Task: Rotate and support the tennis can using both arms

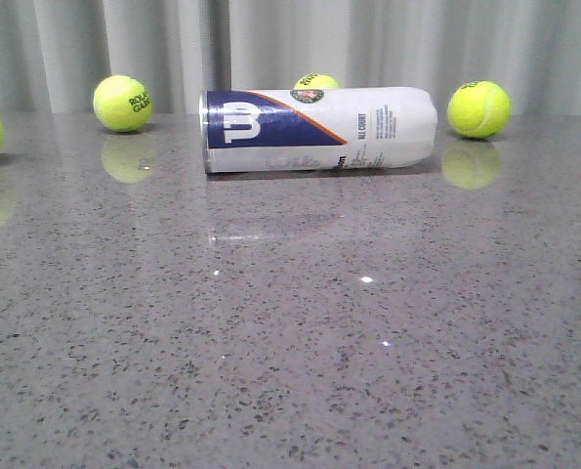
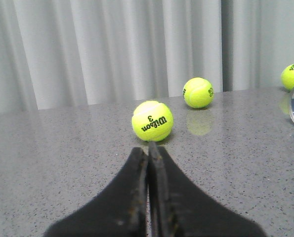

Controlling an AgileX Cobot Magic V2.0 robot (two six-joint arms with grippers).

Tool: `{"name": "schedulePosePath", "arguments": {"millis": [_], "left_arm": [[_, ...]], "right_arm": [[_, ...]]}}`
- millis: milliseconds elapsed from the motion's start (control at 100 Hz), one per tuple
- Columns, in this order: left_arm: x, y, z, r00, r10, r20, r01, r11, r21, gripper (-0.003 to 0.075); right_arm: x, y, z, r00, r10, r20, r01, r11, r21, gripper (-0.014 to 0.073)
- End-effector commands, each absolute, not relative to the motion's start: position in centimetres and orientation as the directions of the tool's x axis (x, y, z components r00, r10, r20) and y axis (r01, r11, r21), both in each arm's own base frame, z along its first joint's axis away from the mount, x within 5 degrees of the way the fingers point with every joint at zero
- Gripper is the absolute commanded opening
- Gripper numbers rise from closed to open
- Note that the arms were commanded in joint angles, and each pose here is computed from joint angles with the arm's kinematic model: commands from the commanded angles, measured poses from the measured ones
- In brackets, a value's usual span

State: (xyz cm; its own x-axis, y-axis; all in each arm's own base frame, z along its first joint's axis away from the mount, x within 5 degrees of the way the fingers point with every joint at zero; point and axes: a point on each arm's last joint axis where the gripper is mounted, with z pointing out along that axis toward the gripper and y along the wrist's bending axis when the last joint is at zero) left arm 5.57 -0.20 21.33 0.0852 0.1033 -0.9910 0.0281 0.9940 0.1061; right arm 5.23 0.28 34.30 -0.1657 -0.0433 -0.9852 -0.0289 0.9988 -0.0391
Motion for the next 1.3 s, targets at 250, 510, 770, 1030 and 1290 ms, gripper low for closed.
{"name": "schedulePosePath", "arguments": {"millis": [250, 510, 770, 1030, 1290], "left_arm": [[5.4, -0.2, 20.7, 0.160, 0.092, -0.983, 0.026, 0.995, 0.097, -0.0021], [5.4, -0.2, 20.7, 0.160, 0.092, -0.983, 0.026, 0.995, 0.097, -0.0021], [5.4, -0.2, 20.7, 0.160, 0.092, -0.983, 0.026, 0.995, 0.097, -0.0021], [5.4, -0.2, 20.7, 0.160, 0.092, -0.983, 0.026, 0.995, 0.097, -0.0021], [5.1, -0.2, 22.1, 0.271, 0.056, -0.961, 0.025, 0.998, 0.065, -0.0021]], "right_arm": [[4.2, 0.2, 33.2, -0.039, -0.028, -0.999, -0.010, 1.000, -0.028, 0.0304], [4.2, 0.2, 33.2, -0.039, -0.028, -0.999, -0.010, 1.000, -0.028, -0.0067], [4.2, 0.2, 33.2, -0.041, -0.028, -0.999, -0.010, 1.000, -0.028, -0.0068], [4.2, 0.2, 33.2, -0.041, -0.028, -0.999, -0.010, 1.000, -0.028, -0.0068], [4.2, 0.2, 33.2, -0.041, -0.028, -0.999, -0.010, 1.000, -0.028, -0.0068]]}}
